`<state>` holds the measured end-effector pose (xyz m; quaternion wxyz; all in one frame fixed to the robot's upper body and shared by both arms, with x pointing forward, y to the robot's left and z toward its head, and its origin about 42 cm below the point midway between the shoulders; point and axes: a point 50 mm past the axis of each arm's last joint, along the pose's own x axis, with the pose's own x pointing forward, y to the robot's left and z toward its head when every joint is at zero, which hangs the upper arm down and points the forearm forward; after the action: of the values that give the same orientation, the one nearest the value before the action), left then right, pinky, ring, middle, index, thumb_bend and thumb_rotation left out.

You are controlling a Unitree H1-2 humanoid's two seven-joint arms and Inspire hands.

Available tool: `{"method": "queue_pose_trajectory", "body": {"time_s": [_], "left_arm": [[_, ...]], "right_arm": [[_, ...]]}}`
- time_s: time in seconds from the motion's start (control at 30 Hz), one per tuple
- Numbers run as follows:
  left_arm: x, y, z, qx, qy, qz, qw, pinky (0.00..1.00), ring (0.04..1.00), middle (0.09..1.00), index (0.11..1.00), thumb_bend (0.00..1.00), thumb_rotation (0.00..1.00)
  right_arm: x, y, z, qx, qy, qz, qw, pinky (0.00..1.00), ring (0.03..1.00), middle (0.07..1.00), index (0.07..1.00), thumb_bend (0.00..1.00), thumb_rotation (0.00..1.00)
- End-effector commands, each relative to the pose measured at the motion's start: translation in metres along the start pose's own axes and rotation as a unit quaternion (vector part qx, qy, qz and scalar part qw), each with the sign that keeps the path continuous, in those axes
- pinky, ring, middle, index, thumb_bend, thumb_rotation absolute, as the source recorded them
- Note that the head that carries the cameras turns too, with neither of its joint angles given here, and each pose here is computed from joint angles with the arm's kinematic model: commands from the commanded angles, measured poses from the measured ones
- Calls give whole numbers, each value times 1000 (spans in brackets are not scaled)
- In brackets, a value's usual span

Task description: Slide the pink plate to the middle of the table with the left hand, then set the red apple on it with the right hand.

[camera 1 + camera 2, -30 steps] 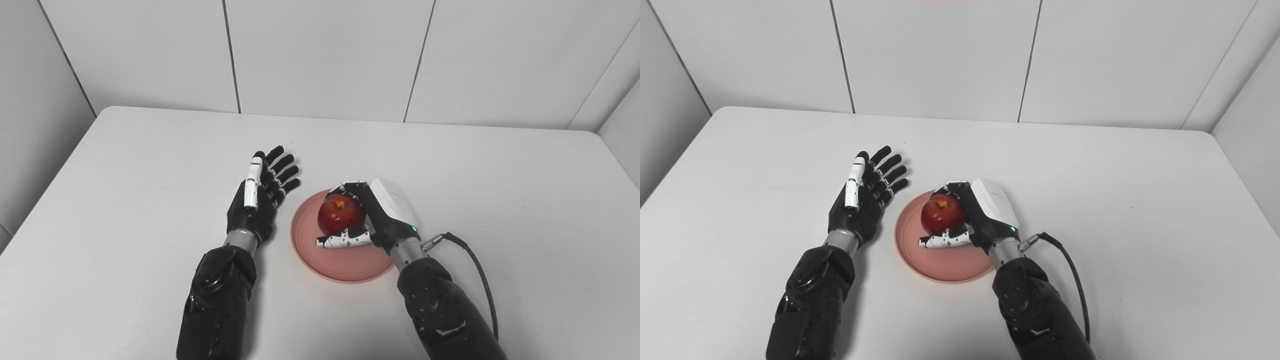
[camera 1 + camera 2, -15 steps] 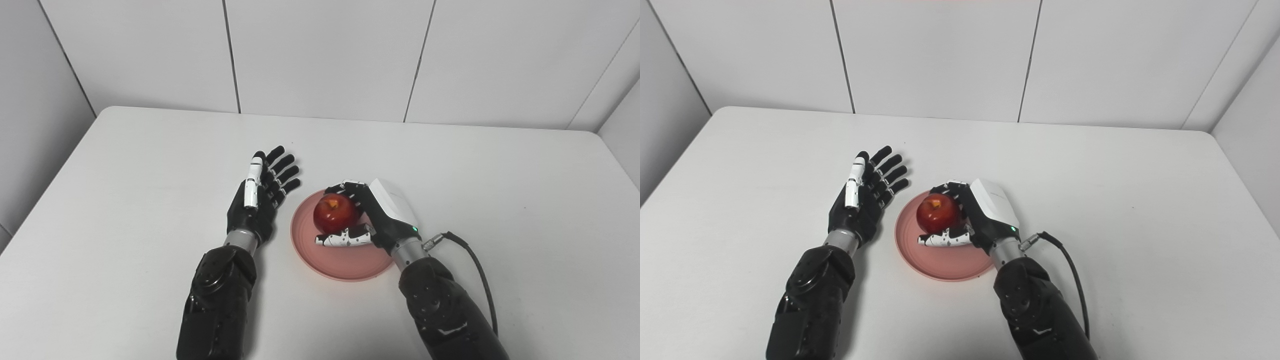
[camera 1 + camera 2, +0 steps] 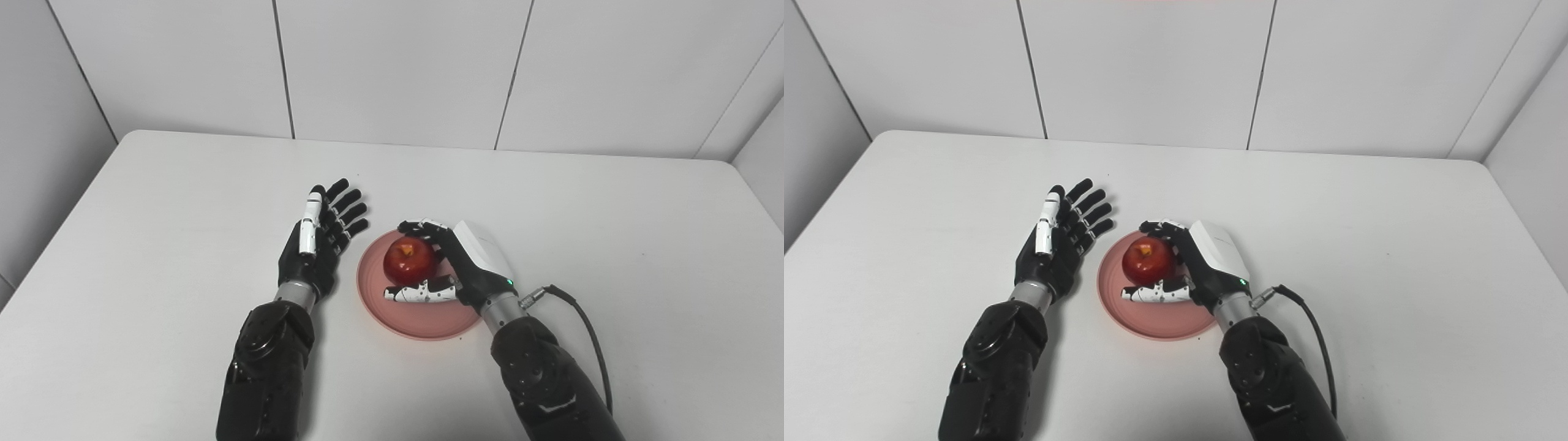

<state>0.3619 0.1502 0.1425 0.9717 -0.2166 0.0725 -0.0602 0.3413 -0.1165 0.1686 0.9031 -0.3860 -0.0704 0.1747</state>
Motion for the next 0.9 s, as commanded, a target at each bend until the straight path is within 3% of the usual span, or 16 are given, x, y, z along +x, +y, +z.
{"method": "queue_pose_trajectory", "body": {"time_s": [0.0,0.47,0.87], "left_arm": [[3,-6,4,1,2,-9,1000,823,836,844,834,355,1000],[3,-6,4,2,2,-9,1000,823,835,845,836,350,1000],[3,-5,3,-1,3,-9,1000,813,830,840,832,355,1000]], "right_arm": [[3,-12,12,1,-24,-25,999,652,726,755,753,1000,344],[-3,-19,16,-6,-45,-33,998,714,792,840,853,1000,441],[-7,-33,20,-21,-74,-60,995,692,769,817,848,1000,522]]}}
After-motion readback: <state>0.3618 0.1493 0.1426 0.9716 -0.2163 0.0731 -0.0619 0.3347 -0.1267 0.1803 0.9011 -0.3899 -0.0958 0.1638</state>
